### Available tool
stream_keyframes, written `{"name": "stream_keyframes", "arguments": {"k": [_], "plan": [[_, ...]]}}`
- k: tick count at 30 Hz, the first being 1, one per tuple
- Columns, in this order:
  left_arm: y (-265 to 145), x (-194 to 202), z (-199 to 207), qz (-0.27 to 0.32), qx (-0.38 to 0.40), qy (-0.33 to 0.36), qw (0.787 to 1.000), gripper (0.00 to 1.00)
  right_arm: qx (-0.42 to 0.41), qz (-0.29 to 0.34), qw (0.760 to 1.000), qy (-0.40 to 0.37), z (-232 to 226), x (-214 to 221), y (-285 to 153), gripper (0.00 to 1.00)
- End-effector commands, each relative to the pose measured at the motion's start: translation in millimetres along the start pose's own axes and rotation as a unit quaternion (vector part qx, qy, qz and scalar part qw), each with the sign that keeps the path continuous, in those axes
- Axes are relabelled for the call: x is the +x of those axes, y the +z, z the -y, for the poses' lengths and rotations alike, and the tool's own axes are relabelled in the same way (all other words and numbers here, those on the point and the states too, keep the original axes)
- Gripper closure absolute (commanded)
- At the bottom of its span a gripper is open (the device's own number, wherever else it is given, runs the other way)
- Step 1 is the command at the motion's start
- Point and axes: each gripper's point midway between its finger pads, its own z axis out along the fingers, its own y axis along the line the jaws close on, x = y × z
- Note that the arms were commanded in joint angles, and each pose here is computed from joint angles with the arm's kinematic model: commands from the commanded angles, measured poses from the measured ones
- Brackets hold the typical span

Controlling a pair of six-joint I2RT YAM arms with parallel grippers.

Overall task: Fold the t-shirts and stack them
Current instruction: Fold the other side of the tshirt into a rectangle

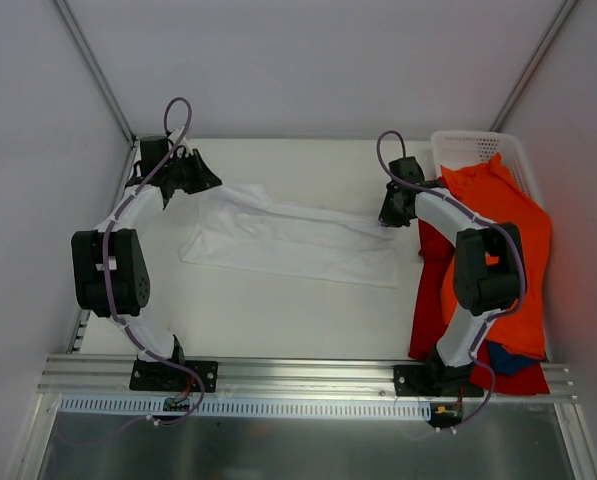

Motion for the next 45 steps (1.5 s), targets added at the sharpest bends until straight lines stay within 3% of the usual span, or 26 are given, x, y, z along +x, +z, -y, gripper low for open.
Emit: {"name": "stream_keyframes", "arguments": {"k": [1, 14, 21, 28, 32, 34, 35, 36, 37, 38, 40, 42, 45], "plan": [[-9.3, 9.9, -0.3, -0.006, -0.014, 0.037, 0.999, 1.0, 0.005, 0.03, 1.0, 0.003, 2.0, -8.7, -19.9, 1.0], [-4.8, 69.1, -15.6, -0.062, -0.073, 0.099, 0.991, 1.0, 0.058, 0.021, 0.998, 0.005, 30.9, 14.9, -20.6, 1.0], [-4.1, 98.2, -38.7, -0.086, -0.167, 0.16, 0.969, 1.0, 0.08, 0.027, 0.996, 0.006, 44.5, 29.5, -31.7, 1.0], [-19.9, 111.5, -80.3, -0.085, -0.329, 0.231, 0.911, 1.0, 0.098, 0.041, 0.994, -0.005, 49.4, 53.7, -50.2, 1.0], [-32.9, 108.3, -85.8, -0.058, -0.434, 0.317, 0.841, 1.0, 0.113, 0.043, 0.993, -0.007, 52.4, 70.9, -61.0, 0.98], [-36.2, 105.3, -84.1, -0.051, -0.453, 0.333, 0.825, 1.0, 0.119, 0.041, 0.992, -0.008, 55.0, 84.2, -66.0, 0.88], [-40.4, 102.1, -82.8, -0.043, -0.464, 0.335, 0.819, 1.0, 0.123, 0.045, 0.991, -0.009, 56.1, 88.0, -68.4, 0.74], [-40.2, 100.4, -79.5, -0.035, -0.464, 0.334, 0.82, 0.96, 0.126, 0.047, 0.991, -0.003, 57.2, 91.6, -70.0, 0.28], [-41.6, 99.5, -78.5, -0.032, -0.463, 0.333, 0.821, 0.7, 0.133, 0.047, 0.99, -0.002, 63.0, 97.5, -74.8, 0.12], [-44.7, 94.8, -74.2, -0.019, -0.464, 0.332, 0.821, 0.51, 0.144, 0.052, 0.988, -0.002, 67.4, 99.7, -77.7, 0.01], [-50.7, 90.9, -72.6, -0.004, -0.471, 0.329, 0.819, 0.11, 0.162, 0.055, 0.985, 0.004, 80.5, 109.0, -84.9, 0.0], [-59.0, 75.5, -62.0, 0.036, -0.474, 0.323, 0.818, 0.02, 0.167, 0.055, 0.984, 0.003, 86.7, 119.7, -90.2, 0.01], [-79.7, 47.9, -46.2, 0.104, -0.481, 0.305, 0.815, 0.01, 0.166, 0.067, 0.984, 0.008, 96.6, 137.9, -102.3, 0.01]]}}
